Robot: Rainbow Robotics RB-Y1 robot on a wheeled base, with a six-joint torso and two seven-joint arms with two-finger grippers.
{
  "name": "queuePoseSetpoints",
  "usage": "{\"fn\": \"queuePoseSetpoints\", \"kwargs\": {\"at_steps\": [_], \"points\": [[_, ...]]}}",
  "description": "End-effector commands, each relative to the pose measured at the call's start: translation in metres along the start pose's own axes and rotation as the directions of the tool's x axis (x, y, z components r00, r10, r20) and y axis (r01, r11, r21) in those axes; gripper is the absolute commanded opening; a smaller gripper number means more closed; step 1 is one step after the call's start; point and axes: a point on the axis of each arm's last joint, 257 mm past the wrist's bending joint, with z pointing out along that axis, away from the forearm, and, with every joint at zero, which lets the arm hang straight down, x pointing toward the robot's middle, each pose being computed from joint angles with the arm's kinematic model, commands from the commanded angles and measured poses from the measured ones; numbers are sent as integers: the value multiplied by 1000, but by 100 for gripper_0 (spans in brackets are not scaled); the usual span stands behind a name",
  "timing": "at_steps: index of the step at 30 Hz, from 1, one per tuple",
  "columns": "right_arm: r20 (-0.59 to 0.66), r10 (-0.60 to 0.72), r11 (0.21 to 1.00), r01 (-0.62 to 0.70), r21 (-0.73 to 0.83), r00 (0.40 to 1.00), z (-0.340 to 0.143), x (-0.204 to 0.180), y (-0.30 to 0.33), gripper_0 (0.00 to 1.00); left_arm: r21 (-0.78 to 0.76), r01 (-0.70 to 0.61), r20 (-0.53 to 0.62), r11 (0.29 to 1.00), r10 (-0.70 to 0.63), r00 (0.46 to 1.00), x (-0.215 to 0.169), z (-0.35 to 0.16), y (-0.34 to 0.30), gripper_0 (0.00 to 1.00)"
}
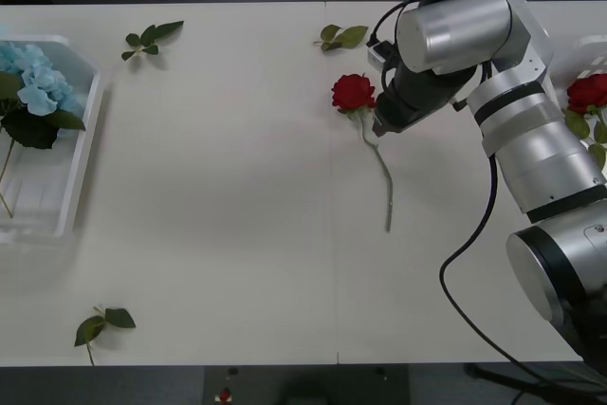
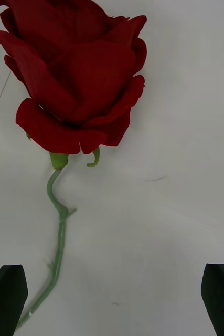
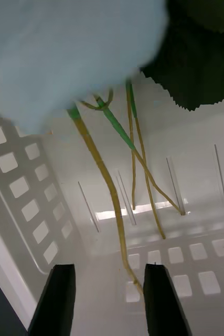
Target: Put the red flowers into the right box and the blue flowers into the left box
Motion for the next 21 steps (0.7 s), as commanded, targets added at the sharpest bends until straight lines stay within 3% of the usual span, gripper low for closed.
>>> {"fn": "queuePoseSetpoints", "kwargs": {"at_steps": [1,10,21], "points": [[46,23,1000,-24,5,999,-9,-24,9,96,-23,5,54,1000,-3,999,-17,-15,12,100],[53,40,999,-40,3,998,12,-26,20,97,12,-108,77,994,106,991,-30,-28,-5,100],[82,58,998,-57,-15,995,31,-31,31,95,14,-172,186,985,166,968,-42,-91,11,100]]}}
